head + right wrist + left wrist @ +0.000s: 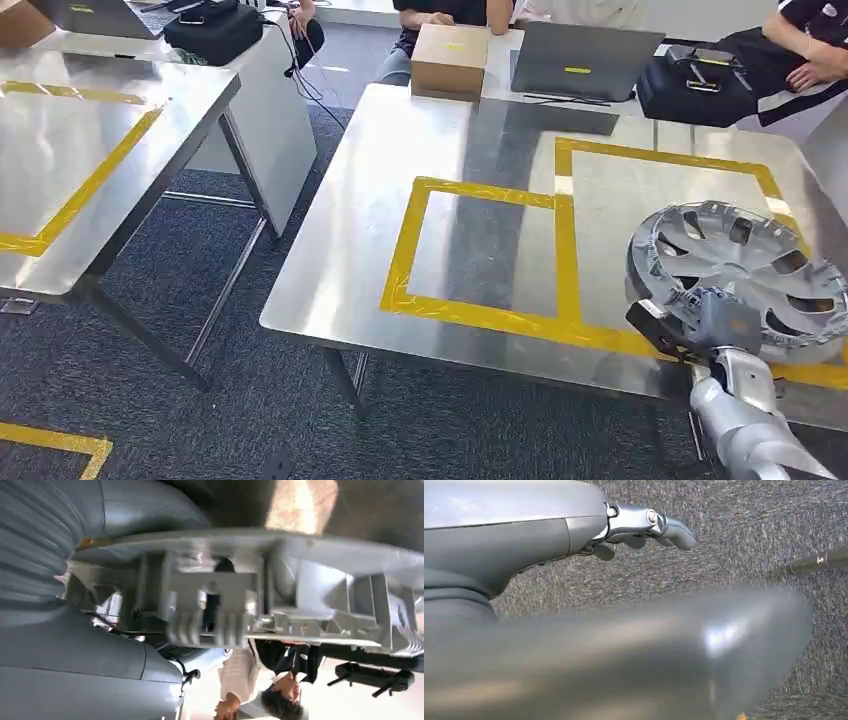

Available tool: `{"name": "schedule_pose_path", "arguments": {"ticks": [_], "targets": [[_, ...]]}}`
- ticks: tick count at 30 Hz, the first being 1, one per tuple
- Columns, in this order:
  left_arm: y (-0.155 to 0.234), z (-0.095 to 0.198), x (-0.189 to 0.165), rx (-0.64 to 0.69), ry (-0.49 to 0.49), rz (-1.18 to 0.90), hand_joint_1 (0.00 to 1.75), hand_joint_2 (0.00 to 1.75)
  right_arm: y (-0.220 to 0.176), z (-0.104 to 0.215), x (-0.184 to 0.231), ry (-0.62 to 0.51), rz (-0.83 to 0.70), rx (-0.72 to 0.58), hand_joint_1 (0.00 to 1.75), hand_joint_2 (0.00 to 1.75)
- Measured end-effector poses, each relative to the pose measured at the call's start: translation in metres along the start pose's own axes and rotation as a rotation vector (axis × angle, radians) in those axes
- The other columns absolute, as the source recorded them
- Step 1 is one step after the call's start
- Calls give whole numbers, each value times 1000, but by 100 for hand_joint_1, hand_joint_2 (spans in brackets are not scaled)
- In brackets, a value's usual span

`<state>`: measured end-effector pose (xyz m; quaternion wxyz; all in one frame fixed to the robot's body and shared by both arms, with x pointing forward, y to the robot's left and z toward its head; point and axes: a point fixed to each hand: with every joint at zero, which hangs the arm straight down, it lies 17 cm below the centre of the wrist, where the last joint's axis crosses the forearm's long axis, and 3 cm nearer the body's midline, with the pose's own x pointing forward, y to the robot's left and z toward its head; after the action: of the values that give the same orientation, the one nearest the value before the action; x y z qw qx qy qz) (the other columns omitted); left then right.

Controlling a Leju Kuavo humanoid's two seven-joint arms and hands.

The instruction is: Take the parts from the cabinet and place them on the table.

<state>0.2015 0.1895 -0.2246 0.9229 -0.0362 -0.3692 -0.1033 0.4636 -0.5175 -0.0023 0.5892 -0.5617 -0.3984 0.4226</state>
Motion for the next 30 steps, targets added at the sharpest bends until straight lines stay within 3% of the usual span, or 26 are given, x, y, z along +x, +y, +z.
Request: {"name": "schedule_pose_path", "arguments": {"ticks": [2,3,23,30], "targets": [[3,0,-1,16,2,-11,0,175,-1,-1,1,-3,-2,-4,0,175],[3,0,-1,19,2,-11,0,0,-2,-2,2,-7,-2,-6,0,175],[-2,5,-11,20,20,35,0,0,-23,-17,56,-140,1,-47,0,175],[0,6,-16,35,33,22,0,0,-56,-11,119,-322,-111,-187,0,175]]}}
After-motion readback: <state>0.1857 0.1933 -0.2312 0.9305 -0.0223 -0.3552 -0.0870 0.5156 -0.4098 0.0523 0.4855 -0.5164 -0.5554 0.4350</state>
